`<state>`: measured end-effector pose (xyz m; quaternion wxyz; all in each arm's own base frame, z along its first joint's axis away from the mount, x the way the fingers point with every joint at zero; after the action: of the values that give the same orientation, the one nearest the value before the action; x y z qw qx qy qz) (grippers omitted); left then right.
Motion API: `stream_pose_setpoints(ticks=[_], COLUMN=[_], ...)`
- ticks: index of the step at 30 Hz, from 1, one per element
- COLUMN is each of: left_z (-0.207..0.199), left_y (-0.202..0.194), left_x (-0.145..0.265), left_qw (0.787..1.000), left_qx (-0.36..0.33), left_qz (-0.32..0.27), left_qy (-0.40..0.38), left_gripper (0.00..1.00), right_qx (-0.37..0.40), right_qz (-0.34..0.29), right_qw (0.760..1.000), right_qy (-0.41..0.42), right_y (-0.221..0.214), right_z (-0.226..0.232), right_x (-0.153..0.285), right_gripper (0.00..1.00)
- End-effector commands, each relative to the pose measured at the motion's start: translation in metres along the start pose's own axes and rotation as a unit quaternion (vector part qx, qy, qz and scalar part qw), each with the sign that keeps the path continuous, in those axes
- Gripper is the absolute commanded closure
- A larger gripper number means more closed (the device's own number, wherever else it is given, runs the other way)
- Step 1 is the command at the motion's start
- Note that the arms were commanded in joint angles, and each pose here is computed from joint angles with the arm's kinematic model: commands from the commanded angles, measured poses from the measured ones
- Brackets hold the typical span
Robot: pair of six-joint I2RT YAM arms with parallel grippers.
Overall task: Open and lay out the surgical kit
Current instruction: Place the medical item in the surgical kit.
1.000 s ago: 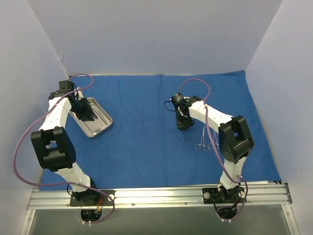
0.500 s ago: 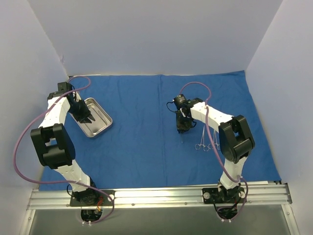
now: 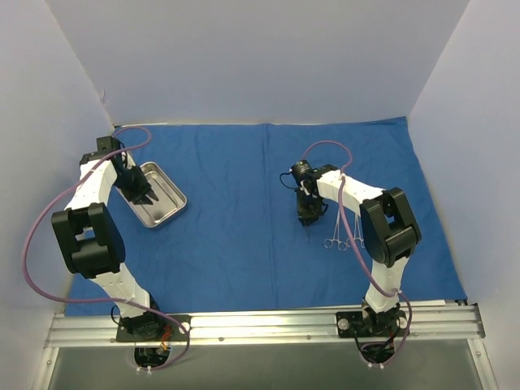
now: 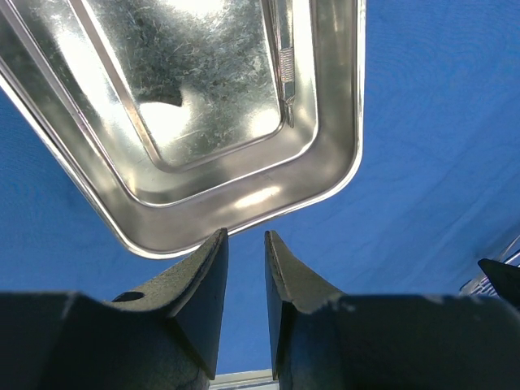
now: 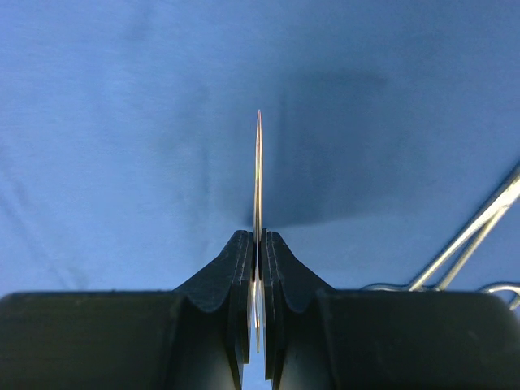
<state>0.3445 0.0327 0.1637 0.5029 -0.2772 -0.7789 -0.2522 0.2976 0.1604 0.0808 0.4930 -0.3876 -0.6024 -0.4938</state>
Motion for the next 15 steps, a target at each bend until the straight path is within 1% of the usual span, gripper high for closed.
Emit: stream_pose_setpoints(ticks=[1,8,15], left_z=[-0.008,-0.011,-0.012], left_y=[0.011,0.013,0.014], left_x=[0.006,0.005,0.001], left_qw=[1.0,1.0,1.0], left_qx=[0.004,0.007,0.013], left_qz=[-0.011,-0.011,-0.007], left_qy=[-0.017,-0.022,-0.024], left_gripper=[0.67,0.67,0.67], right_qx=[-0.005,0.004,0.005], right_qz=[0.03,0.041,0.045], right_qw=[0.999,0.998,0.997], right_qy=[-0.034,-0.053,-0.056], right_y=[-0.014,-0.03,-0.034], right_z=[-0.016,-0.026,-0.028], right_x=[-0.003,-0.006,-0.011], right_gripper=[1.0,1.0,0.99])
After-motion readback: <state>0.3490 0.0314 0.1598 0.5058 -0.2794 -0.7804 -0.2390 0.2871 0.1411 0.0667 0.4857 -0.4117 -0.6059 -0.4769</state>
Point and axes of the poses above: each gripper's point midway between its finger pads, its own x axis back along the fingers, its own z axis along the line the jaws close on, y = z × x, the point moved 6 cm from there along x, back along the fingers, and after that the axes turned 14 degrees about x, right-handed, at the moved point
